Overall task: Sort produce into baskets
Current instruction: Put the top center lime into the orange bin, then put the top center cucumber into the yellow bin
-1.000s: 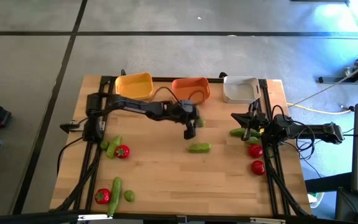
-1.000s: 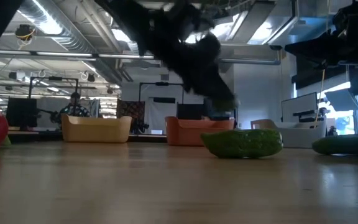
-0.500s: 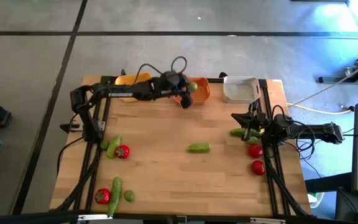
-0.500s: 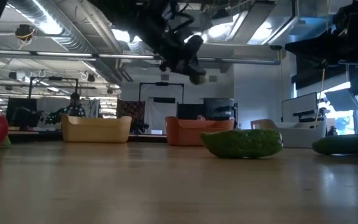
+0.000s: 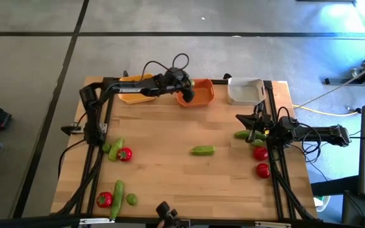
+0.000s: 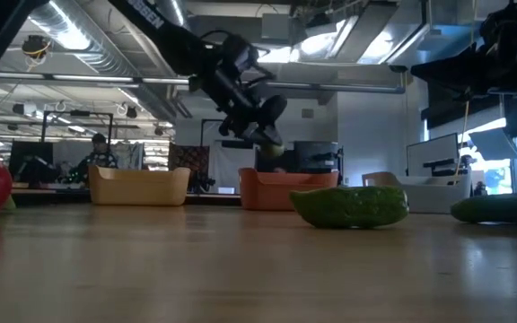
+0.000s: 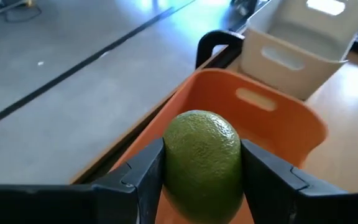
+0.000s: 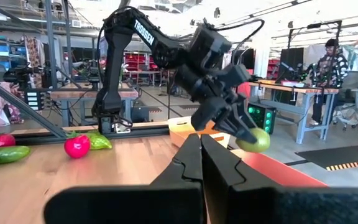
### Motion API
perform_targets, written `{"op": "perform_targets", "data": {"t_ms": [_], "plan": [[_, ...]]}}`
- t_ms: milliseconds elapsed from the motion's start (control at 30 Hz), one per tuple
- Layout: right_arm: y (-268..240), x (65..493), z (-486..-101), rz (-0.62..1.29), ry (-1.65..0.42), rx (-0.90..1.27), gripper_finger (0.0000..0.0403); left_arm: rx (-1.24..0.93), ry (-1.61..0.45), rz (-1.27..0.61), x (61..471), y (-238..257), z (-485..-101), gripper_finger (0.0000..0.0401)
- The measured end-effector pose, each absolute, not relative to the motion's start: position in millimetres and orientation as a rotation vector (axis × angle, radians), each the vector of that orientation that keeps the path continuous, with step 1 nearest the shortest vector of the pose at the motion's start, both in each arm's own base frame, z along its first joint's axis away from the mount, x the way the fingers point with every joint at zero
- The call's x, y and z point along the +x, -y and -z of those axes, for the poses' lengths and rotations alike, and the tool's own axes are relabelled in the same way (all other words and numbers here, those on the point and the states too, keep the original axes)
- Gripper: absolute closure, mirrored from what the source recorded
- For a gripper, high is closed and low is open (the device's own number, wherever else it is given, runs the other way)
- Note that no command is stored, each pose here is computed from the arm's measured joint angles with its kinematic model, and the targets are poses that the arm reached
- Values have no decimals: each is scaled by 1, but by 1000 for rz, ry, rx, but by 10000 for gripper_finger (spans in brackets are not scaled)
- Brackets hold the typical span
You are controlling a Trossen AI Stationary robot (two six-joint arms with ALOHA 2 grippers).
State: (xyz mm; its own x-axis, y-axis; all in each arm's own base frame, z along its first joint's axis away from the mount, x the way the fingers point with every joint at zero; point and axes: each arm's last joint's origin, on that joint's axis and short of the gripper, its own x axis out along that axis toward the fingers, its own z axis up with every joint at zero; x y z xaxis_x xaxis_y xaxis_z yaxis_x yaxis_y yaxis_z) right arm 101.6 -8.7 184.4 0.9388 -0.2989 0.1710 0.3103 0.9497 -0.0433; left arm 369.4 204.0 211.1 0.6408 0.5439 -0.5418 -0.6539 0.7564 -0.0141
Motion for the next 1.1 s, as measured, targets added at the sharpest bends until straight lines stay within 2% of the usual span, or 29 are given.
{"op": "perform_targets", "data": {"t_ms": [333,667,867,1100], "plan": [[9,102,-184,311,162,-70,403,-248,-587,-693,372,-205,-194,217],[9,102,-184,311,160,-71,403,-261,-590,-638,373,-203,-195,150],[9,102,-184,310,156,-72,403,-218,-572,-591,374,-187,-219,146],[9,102,-184,310,156,-72,403,-139,-570,-488,363,-143,-266,156]]}}
